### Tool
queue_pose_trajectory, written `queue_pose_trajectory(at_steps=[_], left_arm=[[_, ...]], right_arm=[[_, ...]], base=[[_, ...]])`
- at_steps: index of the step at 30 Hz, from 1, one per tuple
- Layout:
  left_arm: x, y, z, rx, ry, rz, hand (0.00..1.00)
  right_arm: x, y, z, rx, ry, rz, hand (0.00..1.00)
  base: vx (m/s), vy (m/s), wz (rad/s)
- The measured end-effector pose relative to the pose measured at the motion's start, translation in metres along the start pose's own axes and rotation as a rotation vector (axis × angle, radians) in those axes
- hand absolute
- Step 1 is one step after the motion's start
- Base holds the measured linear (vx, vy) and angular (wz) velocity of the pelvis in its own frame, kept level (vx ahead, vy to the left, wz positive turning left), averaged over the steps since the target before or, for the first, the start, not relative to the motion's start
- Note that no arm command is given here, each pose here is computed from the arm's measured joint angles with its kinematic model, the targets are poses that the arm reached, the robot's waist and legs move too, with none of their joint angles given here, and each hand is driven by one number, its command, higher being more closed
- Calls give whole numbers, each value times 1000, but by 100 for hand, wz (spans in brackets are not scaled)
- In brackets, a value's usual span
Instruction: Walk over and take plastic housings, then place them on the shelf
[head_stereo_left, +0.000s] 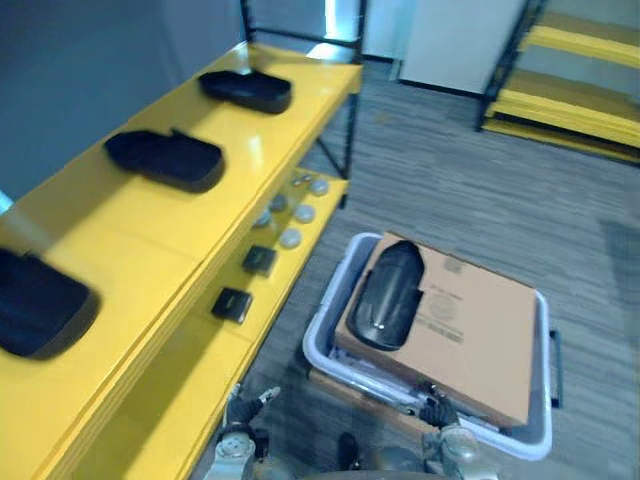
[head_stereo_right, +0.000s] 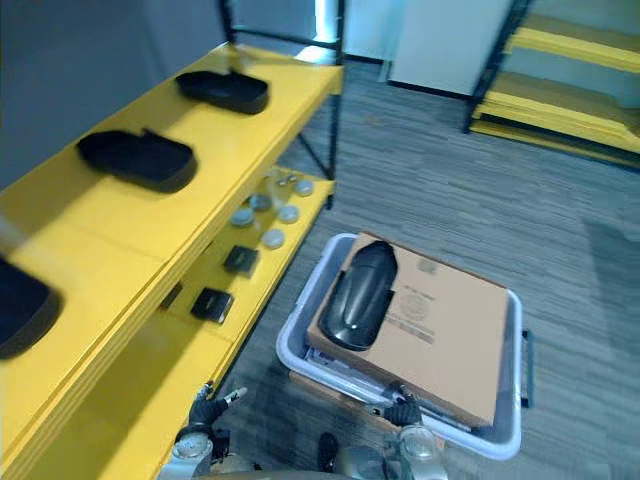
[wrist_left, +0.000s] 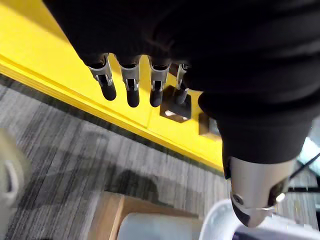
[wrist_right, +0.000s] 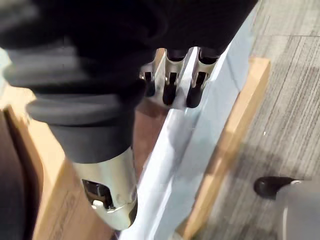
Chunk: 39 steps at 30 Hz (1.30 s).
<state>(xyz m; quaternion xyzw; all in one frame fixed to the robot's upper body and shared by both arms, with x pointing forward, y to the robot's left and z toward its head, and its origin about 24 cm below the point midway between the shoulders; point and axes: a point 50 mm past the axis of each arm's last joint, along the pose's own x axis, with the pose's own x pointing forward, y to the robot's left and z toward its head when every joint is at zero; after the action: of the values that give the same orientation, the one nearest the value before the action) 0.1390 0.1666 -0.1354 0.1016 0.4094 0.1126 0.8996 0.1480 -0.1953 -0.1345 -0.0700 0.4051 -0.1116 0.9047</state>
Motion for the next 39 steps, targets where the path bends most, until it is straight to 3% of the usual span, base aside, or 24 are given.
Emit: queue_pose_trajectory(at_steps=[7,13,16,22,29,33,39], left_arm=[[1,12,-13,78,42,3,0],[2,17,-19,92,72,13,0],[2,18,-19,87,75,18,0],[0,13,-21,80,81,-8,0],[1,13,-16,77,59,-18,0],[0,12,-19,86,65,-35,0],[-4,8,-24,139,63,-77,0]], right_arm=[[-9,-3,-22,90,68,-47,0],[-12,-25,-23,274,59,-164,0],[-21,-46,-32,361,62,-265,0],[-59,-124,-26,459,-92,-617,0],[-100,-170,33,459,-423,-829,0],[-103,-164,77,400,-597,-794,0],[-97,-105,156,171,-896,-419,0]], base=[[144,217,-18],[129,101,-52],[115,29,-34],[82,9,-14],[-5,-4,4],[-65,-32,18],[-102,-21,28]])
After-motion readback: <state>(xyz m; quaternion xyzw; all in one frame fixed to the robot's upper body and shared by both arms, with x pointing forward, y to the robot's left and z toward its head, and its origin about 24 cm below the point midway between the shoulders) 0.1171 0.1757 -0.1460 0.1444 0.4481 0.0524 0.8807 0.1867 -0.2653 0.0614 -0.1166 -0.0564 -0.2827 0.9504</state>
